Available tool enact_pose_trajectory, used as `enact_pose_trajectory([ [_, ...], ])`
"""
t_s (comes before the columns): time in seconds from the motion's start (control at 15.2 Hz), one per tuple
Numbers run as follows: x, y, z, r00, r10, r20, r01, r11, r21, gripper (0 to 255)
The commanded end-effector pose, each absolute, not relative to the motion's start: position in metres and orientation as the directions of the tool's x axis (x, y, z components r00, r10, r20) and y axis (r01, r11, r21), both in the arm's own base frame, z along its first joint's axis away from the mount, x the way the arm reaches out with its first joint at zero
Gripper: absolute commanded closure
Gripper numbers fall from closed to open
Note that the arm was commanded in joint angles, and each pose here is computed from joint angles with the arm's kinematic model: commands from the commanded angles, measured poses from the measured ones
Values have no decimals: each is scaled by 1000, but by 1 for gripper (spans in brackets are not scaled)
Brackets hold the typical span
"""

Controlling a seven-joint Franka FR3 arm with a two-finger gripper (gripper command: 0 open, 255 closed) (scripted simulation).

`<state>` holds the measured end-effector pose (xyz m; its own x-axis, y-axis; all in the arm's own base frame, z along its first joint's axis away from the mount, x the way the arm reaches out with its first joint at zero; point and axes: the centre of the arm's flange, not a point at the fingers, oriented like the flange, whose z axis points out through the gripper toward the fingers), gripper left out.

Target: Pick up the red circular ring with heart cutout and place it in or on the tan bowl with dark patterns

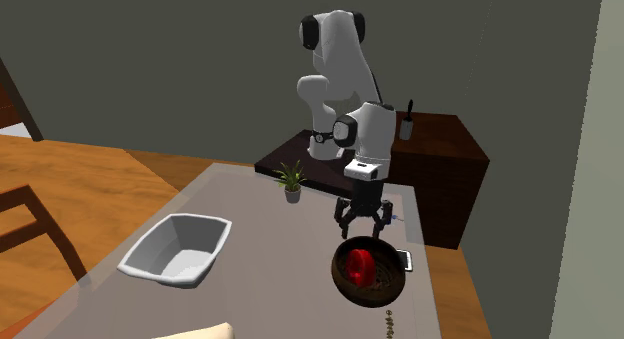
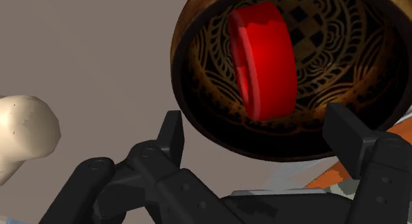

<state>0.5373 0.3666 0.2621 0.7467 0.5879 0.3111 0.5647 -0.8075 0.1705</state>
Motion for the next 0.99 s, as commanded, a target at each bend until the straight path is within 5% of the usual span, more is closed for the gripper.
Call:
enact_pose_trajectory([
  [0.0,537,367,262,747,588,311,565,-807,171,0],
  [0.92,520,364,309,747,588,311,565,-807,171,0],
])
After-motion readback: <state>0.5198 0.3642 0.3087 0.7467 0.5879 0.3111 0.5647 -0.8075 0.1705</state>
